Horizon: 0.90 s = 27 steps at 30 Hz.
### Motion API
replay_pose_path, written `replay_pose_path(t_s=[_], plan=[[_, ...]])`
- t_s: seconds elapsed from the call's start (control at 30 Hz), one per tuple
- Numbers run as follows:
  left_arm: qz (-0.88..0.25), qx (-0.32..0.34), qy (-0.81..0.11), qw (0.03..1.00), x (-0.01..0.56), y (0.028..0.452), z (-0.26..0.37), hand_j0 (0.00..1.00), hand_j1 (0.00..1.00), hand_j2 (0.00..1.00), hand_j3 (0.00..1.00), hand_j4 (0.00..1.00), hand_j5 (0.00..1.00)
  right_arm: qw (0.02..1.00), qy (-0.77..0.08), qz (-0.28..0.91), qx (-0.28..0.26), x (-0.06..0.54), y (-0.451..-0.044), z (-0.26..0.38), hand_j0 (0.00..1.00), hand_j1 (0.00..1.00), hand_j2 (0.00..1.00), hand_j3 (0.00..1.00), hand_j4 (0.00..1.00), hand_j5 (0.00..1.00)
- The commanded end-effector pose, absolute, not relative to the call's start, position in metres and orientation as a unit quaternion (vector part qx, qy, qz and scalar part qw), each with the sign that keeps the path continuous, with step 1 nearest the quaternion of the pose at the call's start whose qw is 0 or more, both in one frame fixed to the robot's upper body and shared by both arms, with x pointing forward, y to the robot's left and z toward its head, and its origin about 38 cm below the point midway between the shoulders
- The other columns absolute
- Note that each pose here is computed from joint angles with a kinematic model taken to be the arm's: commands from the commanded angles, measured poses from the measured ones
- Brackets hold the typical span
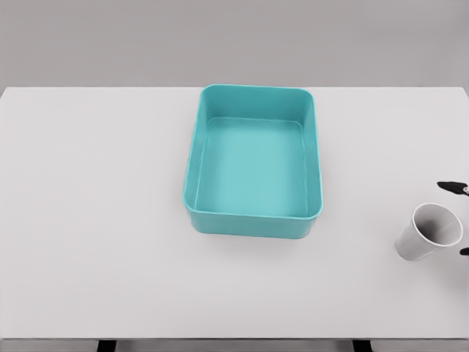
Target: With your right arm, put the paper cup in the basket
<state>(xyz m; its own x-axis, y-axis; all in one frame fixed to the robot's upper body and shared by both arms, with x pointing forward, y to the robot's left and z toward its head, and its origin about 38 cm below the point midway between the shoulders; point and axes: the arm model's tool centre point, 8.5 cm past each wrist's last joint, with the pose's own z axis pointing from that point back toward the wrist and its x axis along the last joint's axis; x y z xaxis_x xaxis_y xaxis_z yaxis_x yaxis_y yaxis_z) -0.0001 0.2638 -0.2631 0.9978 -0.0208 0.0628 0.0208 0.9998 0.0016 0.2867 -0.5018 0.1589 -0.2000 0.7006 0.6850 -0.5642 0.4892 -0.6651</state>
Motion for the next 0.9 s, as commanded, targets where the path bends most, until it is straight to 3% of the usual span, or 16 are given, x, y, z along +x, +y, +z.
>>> replay_pose_path(t_s=[0.0,0.87], plan=[[-0.010,0.000,-0.031,0.999,0.000,0.264,-0.263,1.00,1.00,1.00,1.00,1.00,1.00,0.631,-0.595,0.494,-0.061,0.288,-0.502,0.160,1.00,1.00,1.00,1.00,1.00,1.00],[-0.010,0.000,-0.031,0.999,0.000,0.264,-0.263,1.00,1.00,1.00,1.00,1.00,1.00,0.636,-0.601,0.484,-0.028,0.274,-0.483,0.142,1.00,1.00,1.00,1.00,1.00,1.00]])
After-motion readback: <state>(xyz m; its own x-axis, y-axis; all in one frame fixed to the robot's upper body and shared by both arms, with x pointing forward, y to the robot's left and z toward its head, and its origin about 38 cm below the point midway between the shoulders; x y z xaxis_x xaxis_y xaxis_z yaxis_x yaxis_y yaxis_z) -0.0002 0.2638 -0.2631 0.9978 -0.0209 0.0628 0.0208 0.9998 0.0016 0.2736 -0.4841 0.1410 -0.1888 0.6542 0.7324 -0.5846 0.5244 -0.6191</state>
